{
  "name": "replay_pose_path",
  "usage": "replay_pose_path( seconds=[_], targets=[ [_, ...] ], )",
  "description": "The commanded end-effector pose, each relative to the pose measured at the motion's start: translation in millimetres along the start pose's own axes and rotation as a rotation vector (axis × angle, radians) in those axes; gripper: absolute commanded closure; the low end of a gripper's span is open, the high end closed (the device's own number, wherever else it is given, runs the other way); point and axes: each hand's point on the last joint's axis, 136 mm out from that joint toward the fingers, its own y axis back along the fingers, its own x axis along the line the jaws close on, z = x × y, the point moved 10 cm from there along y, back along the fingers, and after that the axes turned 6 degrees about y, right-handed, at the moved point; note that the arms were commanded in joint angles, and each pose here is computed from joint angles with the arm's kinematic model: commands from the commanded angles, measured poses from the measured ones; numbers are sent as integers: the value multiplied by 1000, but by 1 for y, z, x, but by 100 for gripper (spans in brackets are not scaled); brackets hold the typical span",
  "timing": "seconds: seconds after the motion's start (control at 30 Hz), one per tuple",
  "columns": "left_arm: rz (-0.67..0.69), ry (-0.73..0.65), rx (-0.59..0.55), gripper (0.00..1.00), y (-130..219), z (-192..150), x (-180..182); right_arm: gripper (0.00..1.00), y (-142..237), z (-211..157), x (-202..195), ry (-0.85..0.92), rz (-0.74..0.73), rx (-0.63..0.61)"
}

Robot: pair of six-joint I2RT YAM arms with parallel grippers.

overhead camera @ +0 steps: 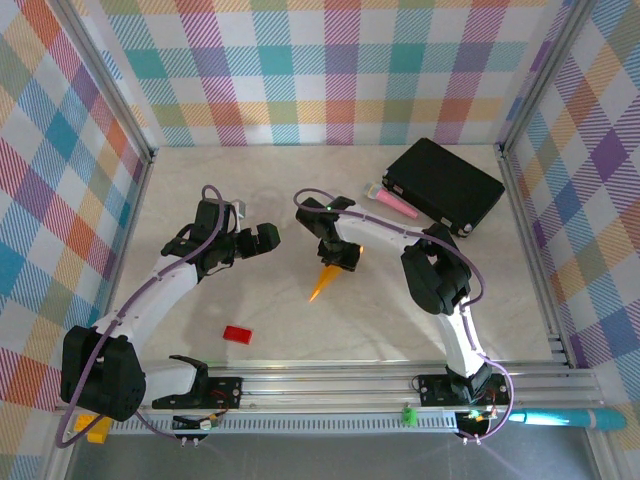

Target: Fold a paper plane with a square sheet of paper (pick it up from the middle)

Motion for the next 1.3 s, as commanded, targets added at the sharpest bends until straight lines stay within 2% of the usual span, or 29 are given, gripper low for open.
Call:
replay_pose_path(
  seconds=[0.0, 0.13, 0.33, 0.57, 0.73, 0.83, 1.0, 1.27],
  targets=[
    [-9, 9, -3, 0, -3, 1, 4, 70, 10, -3, -4, -19, 7, -6],
    [-10, 11, 1, 0, -3, 0, 4, 78, 10, -3, -6, -28, 0, -11],
    [0, 12, 0, 0, -5, 0, 5, 100, 22, 2, -10, -26, 16, -71],
    [27, 45, -9, 0, -6, 3, 9, 100, 58, 16, -4, 72, 87, -167],
    [33, 107, -33, 0, -4, 9, 17, 100, 87, 30, 13, 218, 258, -235],
    [17, 145, -45, 0, -3, 12, 21, 100, 93, 36, 22, 277, 397, -234],
    [8, 171, -41, 0, -4, 13, 22, 100, 84, 40, 35, 332, 616, -200],
    [18, 209, -6, 1, -16, 10, 27, 100, 42, 29, 35, 344, 796, -146]
  ],
)
